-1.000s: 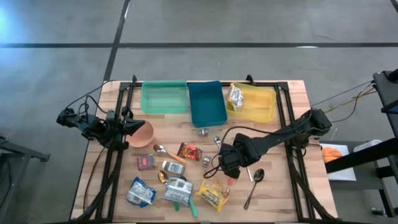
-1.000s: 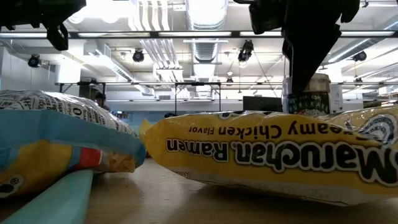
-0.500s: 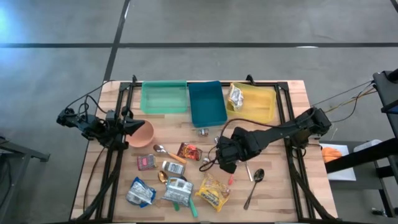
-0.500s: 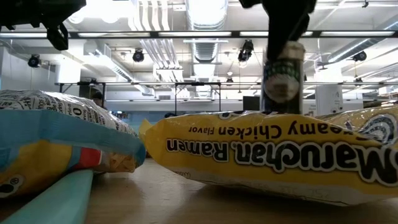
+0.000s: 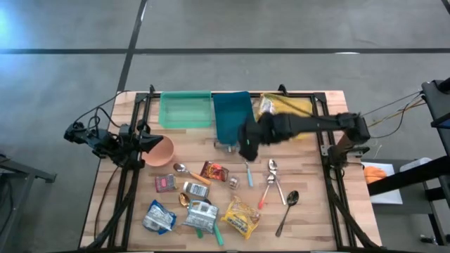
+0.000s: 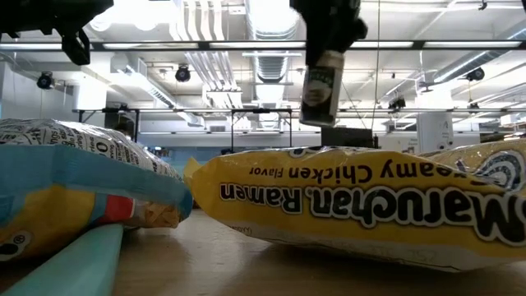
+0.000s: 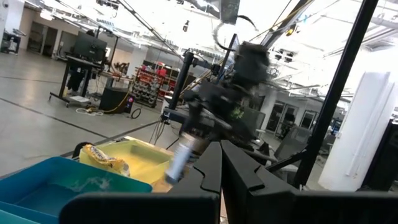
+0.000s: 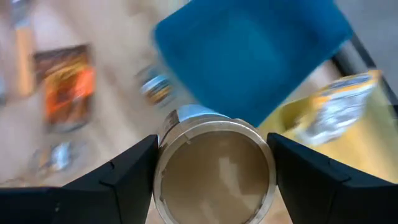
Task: Pick & Place Food Item
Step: Put the gold seasoning bottle into the blue bin
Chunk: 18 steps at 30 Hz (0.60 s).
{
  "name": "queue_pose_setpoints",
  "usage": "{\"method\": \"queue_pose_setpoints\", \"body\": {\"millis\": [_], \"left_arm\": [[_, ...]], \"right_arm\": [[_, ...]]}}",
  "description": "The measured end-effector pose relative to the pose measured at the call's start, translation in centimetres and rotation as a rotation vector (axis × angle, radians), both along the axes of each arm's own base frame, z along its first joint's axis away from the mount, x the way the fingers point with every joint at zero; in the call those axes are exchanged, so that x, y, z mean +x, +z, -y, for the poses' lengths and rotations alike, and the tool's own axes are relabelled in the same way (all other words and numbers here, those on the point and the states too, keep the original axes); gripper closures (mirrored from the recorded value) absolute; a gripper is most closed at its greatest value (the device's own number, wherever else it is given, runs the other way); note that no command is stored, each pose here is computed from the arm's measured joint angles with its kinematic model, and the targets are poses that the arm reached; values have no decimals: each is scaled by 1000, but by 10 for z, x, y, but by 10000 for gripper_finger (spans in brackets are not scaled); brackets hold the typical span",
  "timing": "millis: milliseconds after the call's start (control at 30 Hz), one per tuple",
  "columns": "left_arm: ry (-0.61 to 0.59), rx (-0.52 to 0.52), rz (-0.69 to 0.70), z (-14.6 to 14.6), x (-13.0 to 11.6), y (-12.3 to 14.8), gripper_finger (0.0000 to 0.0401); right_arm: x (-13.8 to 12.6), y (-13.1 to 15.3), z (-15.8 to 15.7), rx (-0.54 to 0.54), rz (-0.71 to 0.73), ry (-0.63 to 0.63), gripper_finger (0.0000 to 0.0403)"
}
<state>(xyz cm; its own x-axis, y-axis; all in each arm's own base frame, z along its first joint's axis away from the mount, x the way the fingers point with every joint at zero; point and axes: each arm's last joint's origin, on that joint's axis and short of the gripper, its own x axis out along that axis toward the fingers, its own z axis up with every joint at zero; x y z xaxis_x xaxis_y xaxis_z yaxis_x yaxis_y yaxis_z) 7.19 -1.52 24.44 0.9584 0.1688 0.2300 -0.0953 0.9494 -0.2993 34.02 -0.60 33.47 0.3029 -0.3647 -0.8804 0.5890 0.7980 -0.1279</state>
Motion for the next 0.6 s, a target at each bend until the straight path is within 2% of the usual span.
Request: {"method": "queue_pose_setpoints", "body": {"millis": [300, 467, 600], "left_arm": [[-24, 5, 5, 1, 0, 1, 399], [-45, -5, 9, 0, -2, 4, 399], [-48, -10, 4, 0, -2, 5, 399]], "right_arm": [[3, -1, 82, 56, 70, -82, 133], [8, -16, 111, 102, 54, -103, 133], [17, -35, 122, 143, 13, -80, 133]]}}
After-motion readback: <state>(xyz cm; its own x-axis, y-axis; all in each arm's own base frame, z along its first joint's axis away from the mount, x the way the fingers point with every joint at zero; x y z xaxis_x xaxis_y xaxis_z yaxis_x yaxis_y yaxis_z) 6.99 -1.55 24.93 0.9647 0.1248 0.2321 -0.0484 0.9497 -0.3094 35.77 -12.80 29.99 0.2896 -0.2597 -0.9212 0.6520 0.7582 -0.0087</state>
